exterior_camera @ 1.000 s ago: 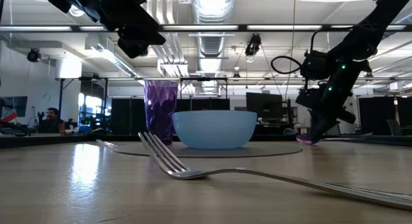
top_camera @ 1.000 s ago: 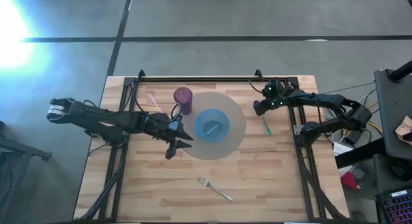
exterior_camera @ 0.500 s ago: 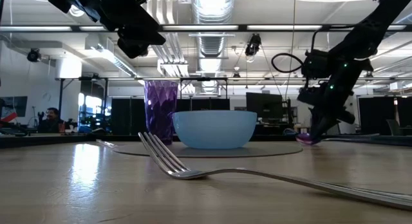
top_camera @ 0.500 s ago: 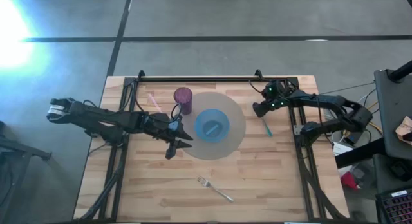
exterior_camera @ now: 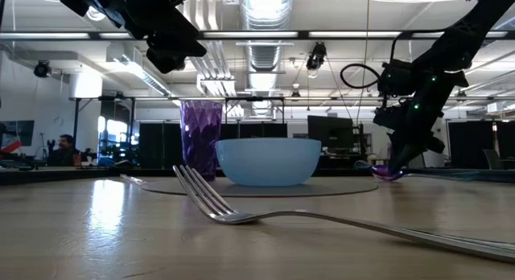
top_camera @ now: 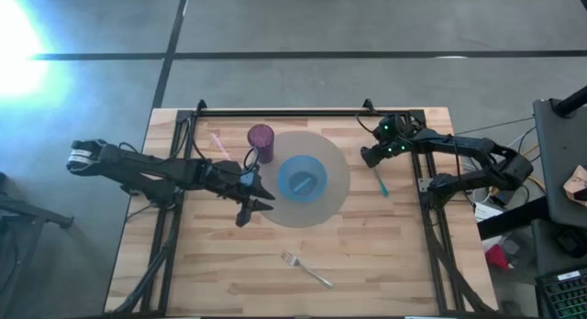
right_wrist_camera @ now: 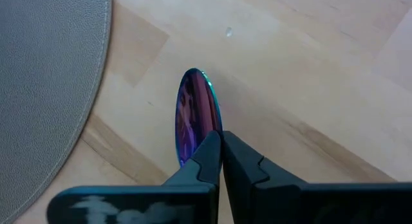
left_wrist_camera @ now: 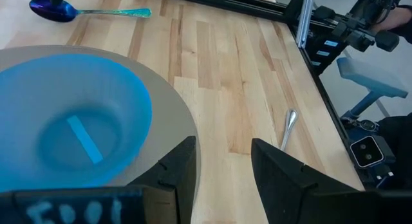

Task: Pick & Place Utensil
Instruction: Put the violet spoon into the blue bowl on the gray mat

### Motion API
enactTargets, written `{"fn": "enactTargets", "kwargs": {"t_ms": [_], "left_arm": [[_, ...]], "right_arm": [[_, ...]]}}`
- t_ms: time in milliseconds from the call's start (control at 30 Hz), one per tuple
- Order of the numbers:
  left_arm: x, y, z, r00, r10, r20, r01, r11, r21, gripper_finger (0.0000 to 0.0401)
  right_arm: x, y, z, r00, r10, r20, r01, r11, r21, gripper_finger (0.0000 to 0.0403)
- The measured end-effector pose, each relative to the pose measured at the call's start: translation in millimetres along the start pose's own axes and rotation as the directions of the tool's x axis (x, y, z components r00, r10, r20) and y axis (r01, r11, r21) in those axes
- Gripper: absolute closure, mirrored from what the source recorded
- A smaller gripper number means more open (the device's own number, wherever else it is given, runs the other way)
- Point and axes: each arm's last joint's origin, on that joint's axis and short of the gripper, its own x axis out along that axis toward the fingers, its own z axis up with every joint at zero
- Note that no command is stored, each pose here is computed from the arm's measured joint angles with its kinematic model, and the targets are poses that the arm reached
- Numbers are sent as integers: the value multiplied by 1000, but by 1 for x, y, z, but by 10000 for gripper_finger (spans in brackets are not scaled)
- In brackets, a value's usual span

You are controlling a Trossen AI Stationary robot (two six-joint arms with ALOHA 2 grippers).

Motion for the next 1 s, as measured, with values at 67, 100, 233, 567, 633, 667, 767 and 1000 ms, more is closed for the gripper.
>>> {"fn": "enactTargets", "kwargs": {"t_ms": [67,100,233,567,633,667,767,1000], "left_arm": [[0,0,0,1000,0,0,0,1000,0,261],[0,0,0,1000,0,0,0,1000,0,261],[0,0,0,1000,-1,0,1,1000,0,261],[0,0,0,1000,-1,0,1,1000,0,261],[0,0,0,1000,-1,0,1,1000,0,261],[0,0,0,1000,-1,0,1,1000,0,261],[0,0,0,1000,-1,0,1,1000,0,261],[0,0,0,1000,-1,0,1,1000,0,261]], "right_arm": [[0,0,0,1000,-1,-4,1,1000,-6,396],[0,0,-1,1000,-2,-8,2,1000,-7,396],[0,0,-1,1000,-4,-16,3,1000,-9,396],[-2,1,-2,1000,21,-20,-21,1000,-12,395],[-3,1,-2,1000,23,-15,-23,1000,-13,395],[-4,1,-2,1000,23,-13,-24,1000,-14,395],[-7,1,-2,1000,24,-11,-24,1000,-14,395],[-14,2,-3,1000,28,4,-28,999,-16,395]]}}
